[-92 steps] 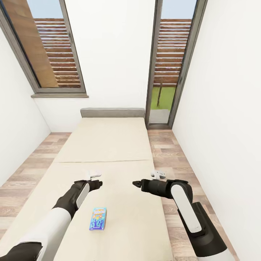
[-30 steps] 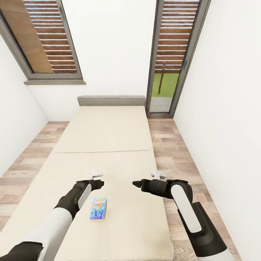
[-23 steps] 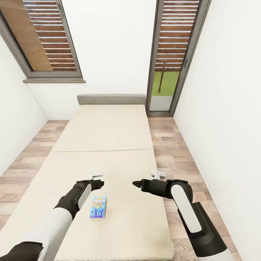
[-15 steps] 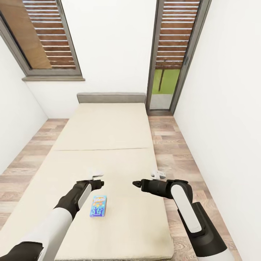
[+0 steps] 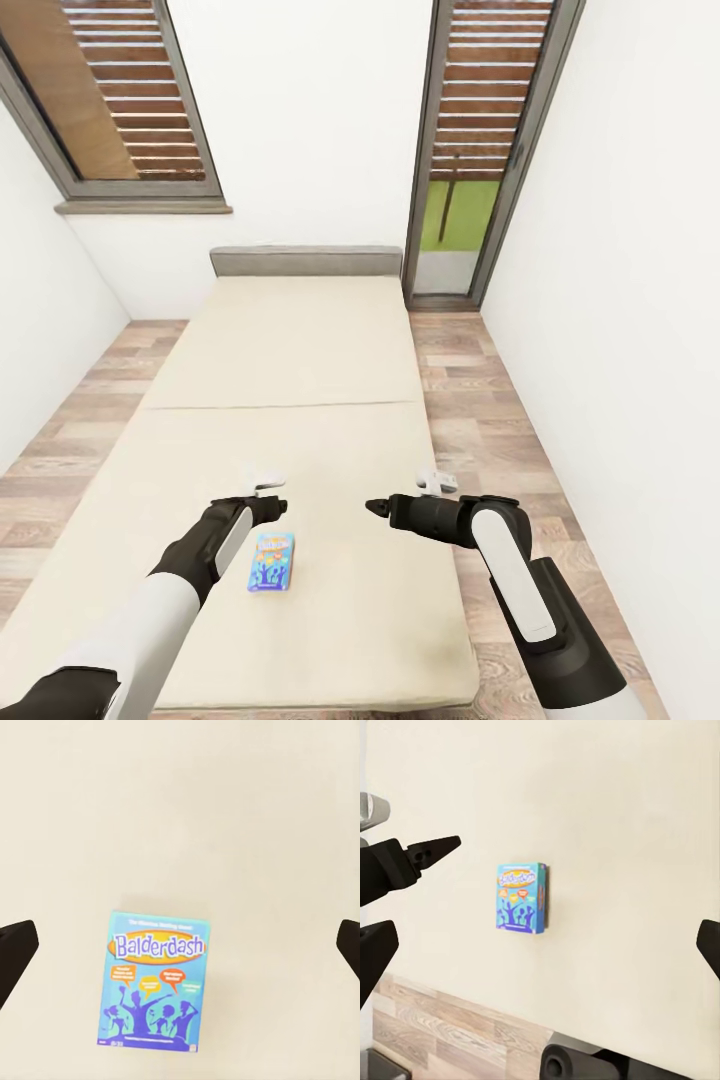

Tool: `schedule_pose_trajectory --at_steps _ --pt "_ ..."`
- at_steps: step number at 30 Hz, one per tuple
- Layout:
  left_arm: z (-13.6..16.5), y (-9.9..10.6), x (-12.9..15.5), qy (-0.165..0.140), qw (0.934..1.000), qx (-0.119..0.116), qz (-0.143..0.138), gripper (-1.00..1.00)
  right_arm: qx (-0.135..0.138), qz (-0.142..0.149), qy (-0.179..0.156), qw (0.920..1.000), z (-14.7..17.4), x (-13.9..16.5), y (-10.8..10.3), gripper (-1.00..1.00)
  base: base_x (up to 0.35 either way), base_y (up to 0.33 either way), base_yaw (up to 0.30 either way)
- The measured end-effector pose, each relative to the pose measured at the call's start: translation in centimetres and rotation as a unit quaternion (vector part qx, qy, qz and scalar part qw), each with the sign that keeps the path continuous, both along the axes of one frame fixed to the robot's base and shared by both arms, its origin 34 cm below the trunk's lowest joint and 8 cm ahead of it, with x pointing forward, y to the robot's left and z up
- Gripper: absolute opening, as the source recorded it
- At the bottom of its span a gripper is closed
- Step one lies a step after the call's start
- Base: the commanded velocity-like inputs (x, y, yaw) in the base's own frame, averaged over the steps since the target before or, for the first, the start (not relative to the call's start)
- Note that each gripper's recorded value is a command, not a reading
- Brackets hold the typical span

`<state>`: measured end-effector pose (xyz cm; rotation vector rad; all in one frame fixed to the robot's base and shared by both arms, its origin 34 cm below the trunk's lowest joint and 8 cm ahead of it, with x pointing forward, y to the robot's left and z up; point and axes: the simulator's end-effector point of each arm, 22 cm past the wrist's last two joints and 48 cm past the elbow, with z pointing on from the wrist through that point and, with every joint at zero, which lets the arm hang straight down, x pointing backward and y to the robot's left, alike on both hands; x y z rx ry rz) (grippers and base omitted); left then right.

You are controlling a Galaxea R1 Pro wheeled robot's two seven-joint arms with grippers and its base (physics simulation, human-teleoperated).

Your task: Put all the toys in the child's room - the three board games (two on the bed and one on the table), the two jigsaw puzzles on the table, and the tennis ball on the table - inside the toy box on the table in the child's room.

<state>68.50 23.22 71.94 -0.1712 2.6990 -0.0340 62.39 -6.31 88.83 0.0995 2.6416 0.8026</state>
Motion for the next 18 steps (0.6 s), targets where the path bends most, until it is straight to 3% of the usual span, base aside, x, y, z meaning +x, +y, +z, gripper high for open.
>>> schedule_pose_trajectory --at_steps 18 --pt "-1.7 0.0 -0.9 0.015 0.9999 0.0 0.0 1.0 0.001 0.0 0.015 0.9999 -1.5 -0.4 0.0 1.0 0.0 0.0 0.0"
